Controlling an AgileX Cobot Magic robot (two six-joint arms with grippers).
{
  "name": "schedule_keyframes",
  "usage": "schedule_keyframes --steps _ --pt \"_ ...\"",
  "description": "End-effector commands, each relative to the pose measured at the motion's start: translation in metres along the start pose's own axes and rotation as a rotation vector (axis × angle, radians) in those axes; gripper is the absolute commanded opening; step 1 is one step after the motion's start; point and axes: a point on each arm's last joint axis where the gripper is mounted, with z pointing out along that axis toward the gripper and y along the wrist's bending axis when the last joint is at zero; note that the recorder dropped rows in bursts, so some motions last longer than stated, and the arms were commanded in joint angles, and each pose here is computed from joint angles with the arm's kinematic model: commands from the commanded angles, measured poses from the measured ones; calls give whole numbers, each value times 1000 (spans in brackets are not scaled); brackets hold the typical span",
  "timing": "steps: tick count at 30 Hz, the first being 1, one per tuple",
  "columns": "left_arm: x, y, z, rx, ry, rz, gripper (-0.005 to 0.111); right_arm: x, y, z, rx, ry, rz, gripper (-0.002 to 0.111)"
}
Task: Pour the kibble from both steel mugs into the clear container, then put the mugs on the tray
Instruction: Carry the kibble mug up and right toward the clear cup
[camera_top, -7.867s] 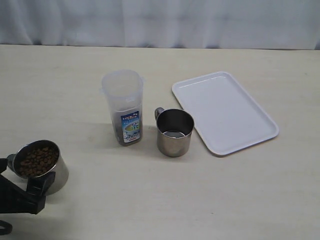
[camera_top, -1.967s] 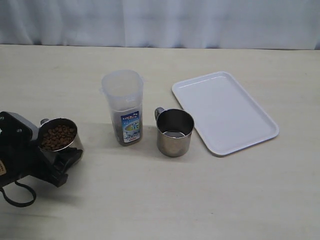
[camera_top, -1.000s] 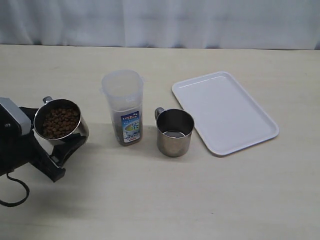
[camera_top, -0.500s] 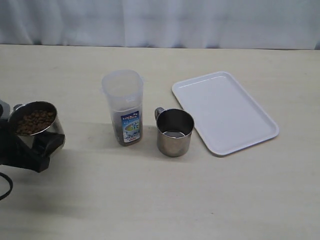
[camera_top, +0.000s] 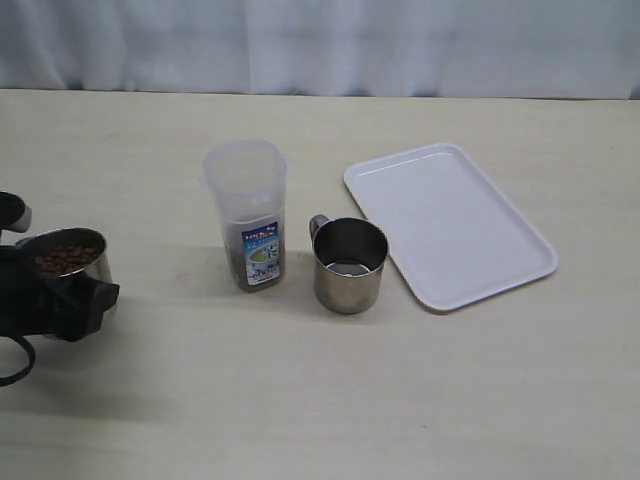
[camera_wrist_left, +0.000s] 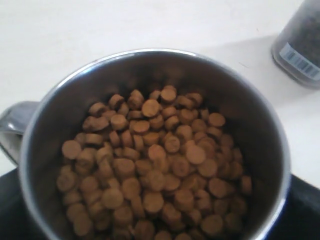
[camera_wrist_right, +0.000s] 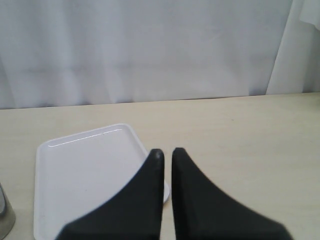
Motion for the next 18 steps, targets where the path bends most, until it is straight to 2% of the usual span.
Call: schedule_keyframes --steps 1,8,18 --pt "-9 -13 0 28 -6 33 0 1 0 0 0 -1 -7 5" --pt "-12 -14 -2 21 -3 50 0 1 0 0 0 -1 -7 5" --pt "-50 -31 -28 -1 -95 164 0 1 0 0 0 -1 -7 5"
